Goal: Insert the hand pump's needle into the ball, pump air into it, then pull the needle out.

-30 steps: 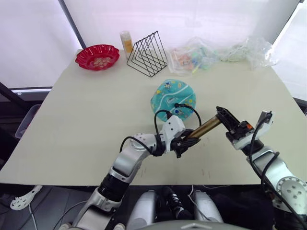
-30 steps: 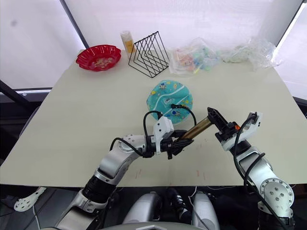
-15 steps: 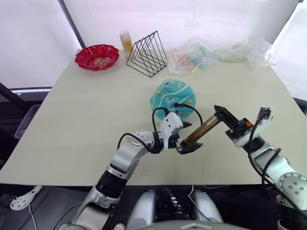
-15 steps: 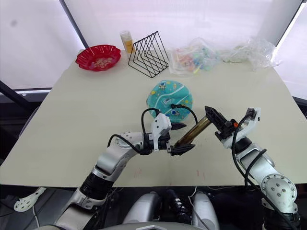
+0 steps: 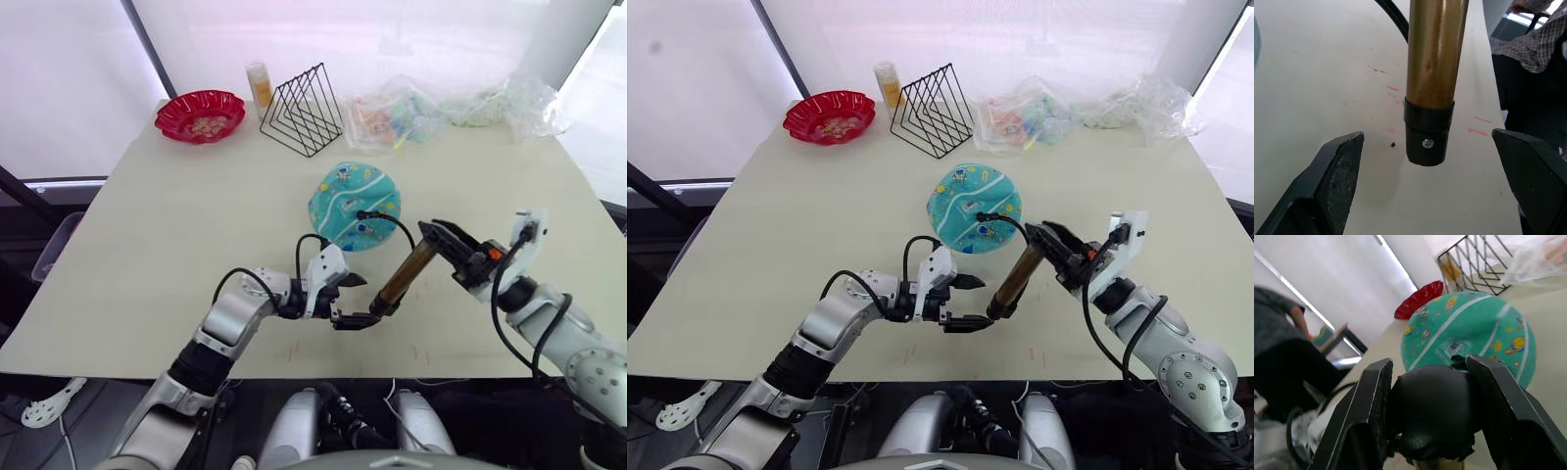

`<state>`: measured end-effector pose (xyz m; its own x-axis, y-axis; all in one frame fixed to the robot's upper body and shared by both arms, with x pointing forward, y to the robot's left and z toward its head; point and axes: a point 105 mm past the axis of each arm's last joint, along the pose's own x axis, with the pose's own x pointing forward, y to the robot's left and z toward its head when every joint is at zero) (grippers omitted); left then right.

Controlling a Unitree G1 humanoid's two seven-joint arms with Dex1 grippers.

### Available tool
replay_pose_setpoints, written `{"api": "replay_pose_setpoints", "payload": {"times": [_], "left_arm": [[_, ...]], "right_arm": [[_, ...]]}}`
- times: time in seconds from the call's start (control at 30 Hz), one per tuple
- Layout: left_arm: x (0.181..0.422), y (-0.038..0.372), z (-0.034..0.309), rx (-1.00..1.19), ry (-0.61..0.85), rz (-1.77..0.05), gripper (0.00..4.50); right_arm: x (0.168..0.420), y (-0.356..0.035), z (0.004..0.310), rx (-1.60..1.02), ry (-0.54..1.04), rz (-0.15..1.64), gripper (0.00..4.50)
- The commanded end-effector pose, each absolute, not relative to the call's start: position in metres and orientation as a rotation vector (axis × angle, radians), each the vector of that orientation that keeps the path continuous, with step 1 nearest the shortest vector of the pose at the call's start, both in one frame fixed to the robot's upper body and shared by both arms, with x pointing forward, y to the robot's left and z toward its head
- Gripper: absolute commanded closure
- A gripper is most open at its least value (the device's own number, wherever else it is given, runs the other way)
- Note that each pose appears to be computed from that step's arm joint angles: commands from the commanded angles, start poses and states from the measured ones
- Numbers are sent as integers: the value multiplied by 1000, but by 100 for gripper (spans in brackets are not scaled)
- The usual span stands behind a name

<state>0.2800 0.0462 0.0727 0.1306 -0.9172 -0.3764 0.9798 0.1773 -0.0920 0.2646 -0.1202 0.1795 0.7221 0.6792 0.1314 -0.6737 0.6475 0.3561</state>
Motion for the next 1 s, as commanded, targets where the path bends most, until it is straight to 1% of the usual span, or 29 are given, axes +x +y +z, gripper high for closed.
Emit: {"api": "replay_pose_setpoints", "payload": {"times": [0.03, 0.13, 0.27, 0.33, 0.4, 0.47, 0.67, 1.0], "left_arm": [[281, 38, 77, 213, 360, -1430, 4], [285, 31, 73, 223, 361, -1442, 4], [288, 26, 67, 228, 365, -1451, 4], [293, 14, 66, 218, 349, -1451, 4], [297, 7, 65, 219, 335, -1451, 4], [301, 2, 65, 220, 319, -1443, 4], [302, -6, 58, 245, 296, -1455, 4], [308, -15, 55, 224, 233, -1434, 4]], "right_arm": [[255, -110, 197, 250, -77, 855, 260], [253, -105, 202, 164, -109, 892, 260], [254, -104, 205, 132, -142, 894, 260], [250, -101, 203, -11, -163, 916, 260], [247, -99, 200, -69, -167, 931, 260], [246, -99, 201, -55, -177, 931, 260], [243, -97, 204, -61, -203, 937, 260], [241, -99, 209, -24, -214, 923, 260]]}}
